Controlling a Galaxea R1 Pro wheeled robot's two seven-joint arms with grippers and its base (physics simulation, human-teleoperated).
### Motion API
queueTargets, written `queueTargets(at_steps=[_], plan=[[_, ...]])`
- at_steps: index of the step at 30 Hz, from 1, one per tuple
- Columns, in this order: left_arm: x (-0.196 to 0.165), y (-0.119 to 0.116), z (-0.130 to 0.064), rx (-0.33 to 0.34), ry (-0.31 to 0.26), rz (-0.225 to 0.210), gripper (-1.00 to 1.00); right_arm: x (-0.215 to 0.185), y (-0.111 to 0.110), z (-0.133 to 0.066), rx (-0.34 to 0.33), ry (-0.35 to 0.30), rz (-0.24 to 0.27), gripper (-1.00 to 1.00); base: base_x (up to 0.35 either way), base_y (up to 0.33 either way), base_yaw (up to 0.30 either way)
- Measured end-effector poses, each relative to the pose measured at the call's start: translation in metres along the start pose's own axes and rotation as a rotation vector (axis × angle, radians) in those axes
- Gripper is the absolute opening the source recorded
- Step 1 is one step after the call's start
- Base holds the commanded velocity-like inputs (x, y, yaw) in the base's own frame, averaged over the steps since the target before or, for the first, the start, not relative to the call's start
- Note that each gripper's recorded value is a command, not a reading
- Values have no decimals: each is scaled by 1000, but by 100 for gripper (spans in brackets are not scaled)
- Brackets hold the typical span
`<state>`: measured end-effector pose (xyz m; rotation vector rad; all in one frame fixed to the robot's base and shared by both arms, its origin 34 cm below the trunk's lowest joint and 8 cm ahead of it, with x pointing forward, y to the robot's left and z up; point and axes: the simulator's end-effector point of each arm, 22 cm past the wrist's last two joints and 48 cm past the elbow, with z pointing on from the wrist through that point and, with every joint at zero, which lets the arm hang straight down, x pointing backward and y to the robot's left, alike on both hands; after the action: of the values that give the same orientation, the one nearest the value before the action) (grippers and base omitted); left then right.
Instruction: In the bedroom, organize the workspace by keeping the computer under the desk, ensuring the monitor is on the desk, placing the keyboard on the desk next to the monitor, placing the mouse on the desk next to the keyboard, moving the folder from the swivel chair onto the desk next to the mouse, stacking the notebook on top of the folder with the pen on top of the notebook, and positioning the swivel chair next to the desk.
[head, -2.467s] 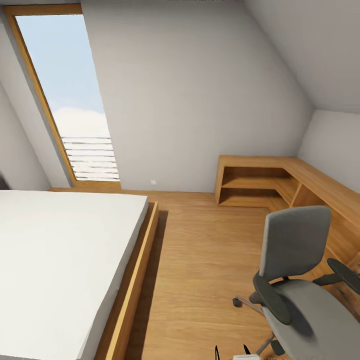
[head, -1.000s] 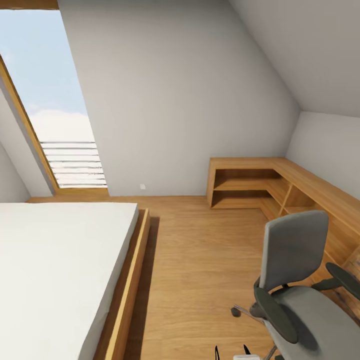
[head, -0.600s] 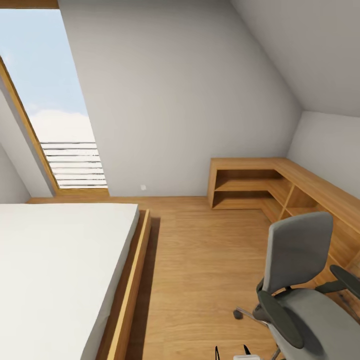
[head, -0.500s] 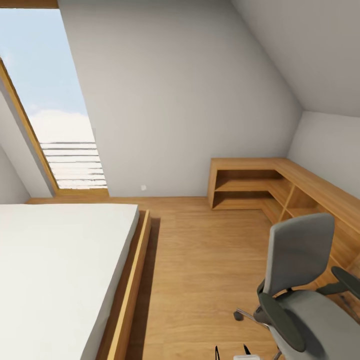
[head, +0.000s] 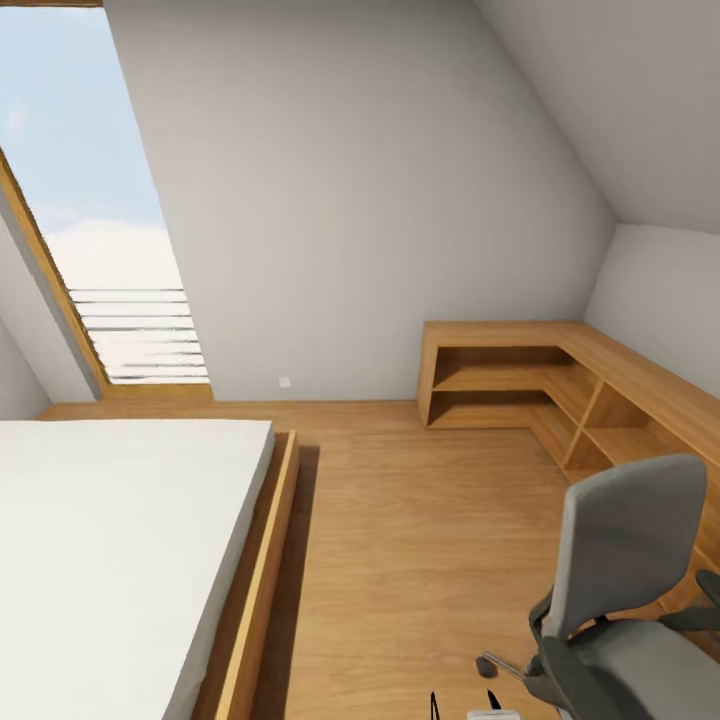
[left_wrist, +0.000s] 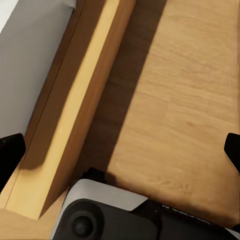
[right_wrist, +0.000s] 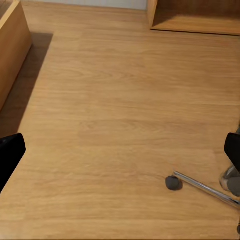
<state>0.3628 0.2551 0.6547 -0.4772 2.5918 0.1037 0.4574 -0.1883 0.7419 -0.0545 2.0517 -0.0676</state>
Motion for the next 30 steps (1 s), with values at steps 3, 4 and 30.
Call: queueTargets(at_steps=[3, 4, 30], plan=[[0, 0, 0, 0, 0, 2, 100, 0, 0, 0, 0, 0, 0, 100, 319, 0, 0], [0, 0, 0, 1, 0, 2, 100, 0, 0, 0, 0, 0, 0, 100, 320, 0, 0], [0, 0, 0, 1, 1, 3, 100, 0, 0, 0, 0, 0, 0, 100, 321, 0, 0]])
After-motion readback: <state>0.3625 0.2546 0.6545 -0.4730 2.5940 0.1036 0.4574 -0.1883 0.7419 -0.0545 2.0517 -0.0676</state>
